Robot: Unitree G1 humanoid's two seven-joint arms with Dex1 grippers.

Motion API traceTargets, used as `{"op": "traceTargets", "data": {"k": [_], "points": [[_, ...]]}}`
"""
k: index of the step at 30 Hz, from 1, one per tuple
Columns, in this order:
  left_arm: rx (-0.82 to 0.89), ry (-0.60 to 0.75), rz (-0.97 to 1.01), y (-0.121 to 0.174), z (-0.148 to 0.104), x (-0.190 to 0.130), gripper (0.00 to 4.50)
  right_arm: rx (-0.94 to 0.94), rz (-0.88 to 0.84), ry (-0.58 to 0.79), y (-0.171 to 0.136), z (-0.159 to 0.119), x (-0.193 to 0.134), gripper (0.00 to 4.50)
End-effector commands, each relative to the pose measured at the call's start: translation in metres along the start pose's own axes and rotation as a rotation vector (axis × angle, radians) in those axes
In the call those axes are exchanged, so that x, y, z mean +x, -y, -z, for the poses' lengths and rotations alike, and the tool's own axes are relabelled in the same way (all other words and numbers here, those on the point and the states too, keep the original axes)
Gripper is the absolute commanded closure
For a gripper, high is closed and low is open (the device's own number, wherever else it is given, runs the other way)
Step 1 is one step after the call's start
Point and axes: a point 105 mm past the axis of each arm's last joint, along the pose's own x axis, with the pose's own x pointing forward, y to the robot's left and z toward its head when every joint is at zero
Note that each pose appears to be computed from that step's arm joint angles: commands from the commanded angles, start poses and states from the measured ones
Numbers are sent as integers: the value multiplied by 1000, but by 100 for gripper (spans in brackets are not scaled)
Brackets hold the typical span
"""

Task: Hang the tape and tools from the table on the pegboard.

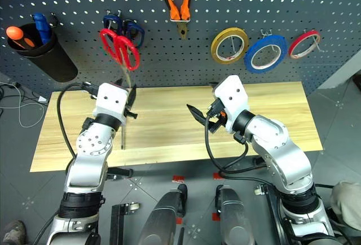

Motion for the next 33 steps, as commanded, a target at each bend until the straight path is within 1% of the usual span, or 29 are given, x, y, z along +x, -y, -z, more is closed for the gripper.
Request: {"op": "traceTargets", "data": {"k": [1,2,3,4,6,7,9,10,12,14,17,22,25,28,30,33], "points": [[-71,-136,58,15,35,-12,138,-15,-25,-2,-13,-1,0,0],[-79,-164,71,18,42,-14,108,-13,-30,-13,-14,1,0,0],[-161,-252,84,23,60,-21,79,5,-49,-52,-21,8,1,0],[-246,-328,78,23,78,-28,79,19,-64,-100,-29,16,3,0],[-338,-418,62,19,97,-37,79,43,-86,-141,-40,21,6,0],[-355,-435,54,13,100,-37,79,56,-90,-143,-43,19,8,0],[-412,-456,-24,-13,106,-33,79,81,-95,-144,-47,14,16,0],[-433,-468,-38,-20,109,-30,45,89,-93,-152,-47,13,20,0],[-453,-486,-45,-29,113,-25,3,97,-88,-172,-48,12,26,0],[-534,-519,-37,-33,117,-16,3,103,-115,-180,-52,5,33,0],[-571,-530,-28,-39,116,0,3,107,-136,-183,-55,-4,40,0],[-624,-595,14,-37,120,20,3,100,-168,-195,-59,-10,46,0],[-629,-613,-1,-42,124,25,3,61,-254,-204,-70,-12,43,0],[-630,-623,-20,-47,128,24,54,29,-308,-211,-76,-12,39,0],[-628,-623,-11,-47,128,23,105,13,-333,-204,-78,-14,37,0],[-605,-618,10,-47,128,23,195,5,-349,-176,-79,-18,37,0]]}}
